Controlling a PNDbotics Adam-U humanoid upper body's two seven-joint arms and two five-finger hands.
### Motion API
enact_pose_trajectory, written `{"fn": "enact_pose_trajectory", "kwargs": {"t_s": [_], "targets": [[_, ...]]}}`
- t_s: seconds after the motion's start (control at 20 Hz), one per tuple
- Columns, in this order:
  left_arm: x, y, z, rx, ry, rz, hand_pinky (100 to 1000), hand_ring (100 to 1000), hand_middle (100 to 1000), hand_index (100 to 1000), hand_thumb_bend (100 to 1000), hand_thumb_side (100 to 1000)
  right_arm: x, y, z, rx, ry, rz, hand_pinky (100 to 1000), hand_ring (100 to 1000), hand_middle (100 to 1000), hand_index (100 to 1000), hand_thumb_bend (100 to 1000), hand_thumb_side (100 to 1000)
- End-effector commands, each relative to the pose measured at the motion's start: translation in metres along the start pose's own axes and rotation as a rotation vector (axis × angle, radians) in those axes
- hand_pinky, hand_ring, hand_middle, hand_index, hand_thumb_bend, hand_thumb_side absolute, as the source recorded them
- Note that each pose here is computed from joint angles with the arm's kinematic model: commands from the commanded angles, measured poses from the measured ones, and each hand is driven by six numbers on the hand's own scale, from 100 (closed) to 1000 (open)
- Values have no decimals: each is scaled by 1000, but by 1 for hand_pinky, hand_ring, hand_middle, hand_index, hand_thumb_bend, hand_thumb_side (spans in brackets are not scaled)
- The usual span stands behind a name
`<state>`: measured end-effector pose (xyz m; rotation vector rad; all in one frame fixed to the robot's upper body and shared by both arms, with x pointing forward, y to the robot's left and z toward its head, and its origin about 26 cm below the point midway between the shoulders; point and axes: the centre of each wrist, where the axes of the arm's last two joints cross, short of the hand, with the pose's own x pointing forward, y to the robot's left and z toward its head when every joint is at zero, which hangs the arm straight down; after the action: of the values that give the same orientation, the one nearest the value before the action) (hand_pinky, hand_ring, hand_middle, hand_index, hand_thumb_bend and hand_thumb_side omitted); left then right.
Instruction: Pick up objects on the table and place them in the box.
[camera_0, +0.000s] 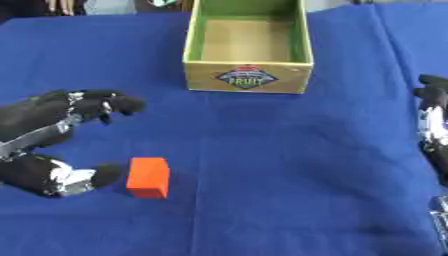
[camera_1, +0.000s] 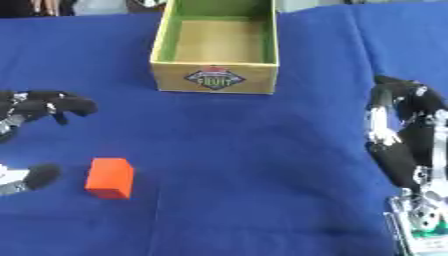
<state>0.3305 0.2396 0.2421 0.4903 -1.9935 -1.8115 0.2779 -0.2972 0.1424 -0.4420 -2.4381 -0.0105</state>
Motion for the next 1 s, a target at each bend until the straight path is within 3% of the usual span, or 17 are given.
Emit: {"fn": "enact_pose_trajectory", "kwargs": {"t_s": [0.05, 0.35, 0.8, 1.0], "targets": [[-3, 7, 1, -92, -37, -123, 673, 831, 851, 1000, 487, 1000, 6, -3, -4, -5, -23, 1, 708, 753, 491, 594, 100, 344], [-9, -6, -6, -151, -3, -167, 685, 832, 850, 1000, 517, 1000, 5, -3, -2, -9, -14, 6, 707, 752, 490, 593, 100, 344], [-14, -35, -18, -255, 31, -215, 686, 826, 835, 1000, 478, 1000, 5, -5, -1, -14, -10, 19, 707, 750, 488, 592, 100, 345], [-14, -44, -22, -273, 36, -224, 690, 824, 829, 1000, 537, 1000, 5, -5, 0, -13, -6, 24, 707, 750, 487, 591, 100, 346]]}}
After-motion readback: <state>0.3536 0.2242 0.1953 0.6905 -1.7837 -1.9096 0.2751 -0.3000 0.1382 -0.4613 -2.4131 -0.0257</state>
